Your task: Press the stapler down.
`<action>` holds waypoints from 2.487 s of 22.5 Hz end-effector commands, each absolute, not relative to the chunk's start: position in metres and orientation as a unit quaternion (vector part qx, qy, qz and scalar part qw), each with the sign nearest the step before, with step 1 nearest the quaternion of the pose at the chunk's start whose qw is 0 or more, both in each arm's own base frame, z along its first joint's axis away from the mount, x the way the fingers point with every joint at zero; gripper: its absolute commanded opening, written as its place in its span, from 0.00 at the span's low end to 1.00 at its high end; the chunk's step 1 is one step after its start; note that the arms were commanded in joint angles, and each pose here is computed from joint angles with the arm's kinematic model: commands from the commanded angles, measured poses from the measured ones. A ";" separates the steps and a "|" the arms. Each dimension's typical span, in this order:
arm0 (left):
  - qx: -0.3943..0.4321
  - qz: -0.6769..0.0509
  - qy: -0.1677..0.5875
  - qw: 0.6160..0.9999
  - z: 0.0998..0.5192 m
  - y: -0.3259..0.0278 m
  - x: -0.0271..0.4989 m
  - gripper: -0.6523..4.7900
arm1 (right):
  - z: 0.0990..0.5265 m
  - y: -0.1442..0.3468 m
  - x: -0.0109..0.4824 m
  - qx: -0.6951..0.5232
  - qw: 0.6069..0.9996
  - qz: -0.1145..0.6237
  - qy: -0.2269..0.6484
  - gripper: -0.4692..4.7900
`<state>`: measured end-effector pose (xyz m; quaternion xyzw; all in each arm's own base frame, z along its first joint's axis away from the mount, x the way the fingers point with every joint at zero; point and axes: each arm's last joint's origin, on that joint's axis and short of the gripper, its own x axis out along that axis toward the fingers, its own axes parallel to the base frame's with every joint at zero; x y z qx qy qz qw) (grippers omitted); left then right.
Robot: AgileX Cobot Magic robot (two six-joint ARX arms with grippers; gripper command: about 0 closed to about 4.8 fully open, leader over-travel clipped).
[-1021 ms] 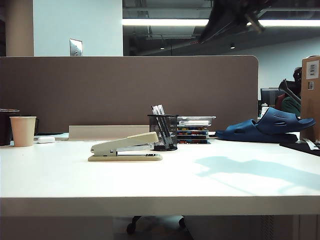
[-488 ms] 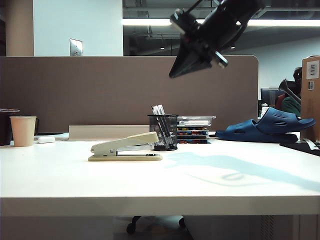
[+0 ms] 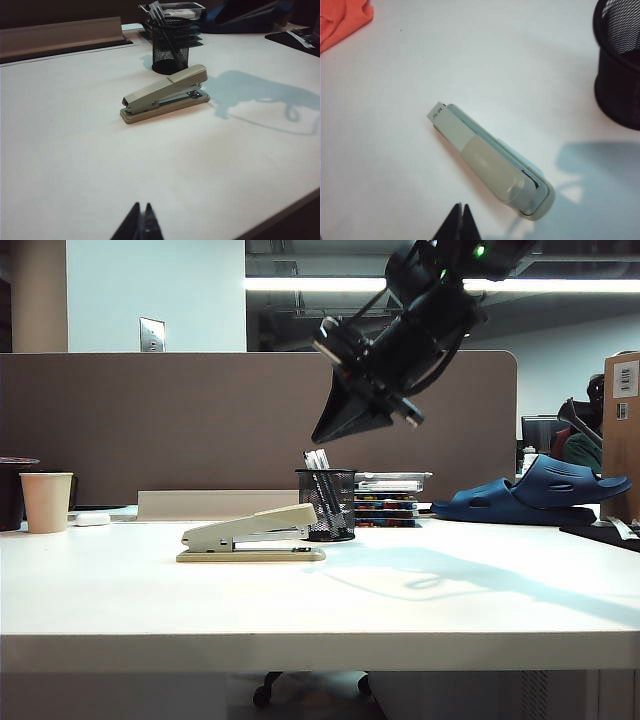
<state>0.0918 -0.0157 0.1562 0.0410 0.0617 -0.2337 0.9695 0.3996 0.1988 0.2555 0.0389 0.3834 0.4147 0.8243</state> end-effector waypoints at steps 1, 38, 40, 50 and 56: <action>0.041 -0.234 0.055 0.970 0.159 -0.016 0.092 0.11 | 0.253 0.205 0.402 0.043 0.821 0.427 0.376 0.07; 0.041 -0.233 0.059 0.970 0.158 -0.016 0.091 0.11 | 0.197 0.216 0.422 0.041 0.822 0.398 0.404 0.07; 0.041 -0.233 0.059 0.970 0.158 -0.016 0.091 0.11 | 0.194 0.216 0.422 0.041 0.821 0.398 0.407 0.07; 0.041 -0.233 0.059 0.970 0.158 -0.016 0.091 0.11 | 0.177 0.215 0.423 0.035 0.813 0.380 0.440 0.07; 0.041 -0.233 0.059 0.970 0.158 -0.016 0.091 0.11 | 0.165 0.215 0.422 0.034 0.803 0.376 0.462 0.07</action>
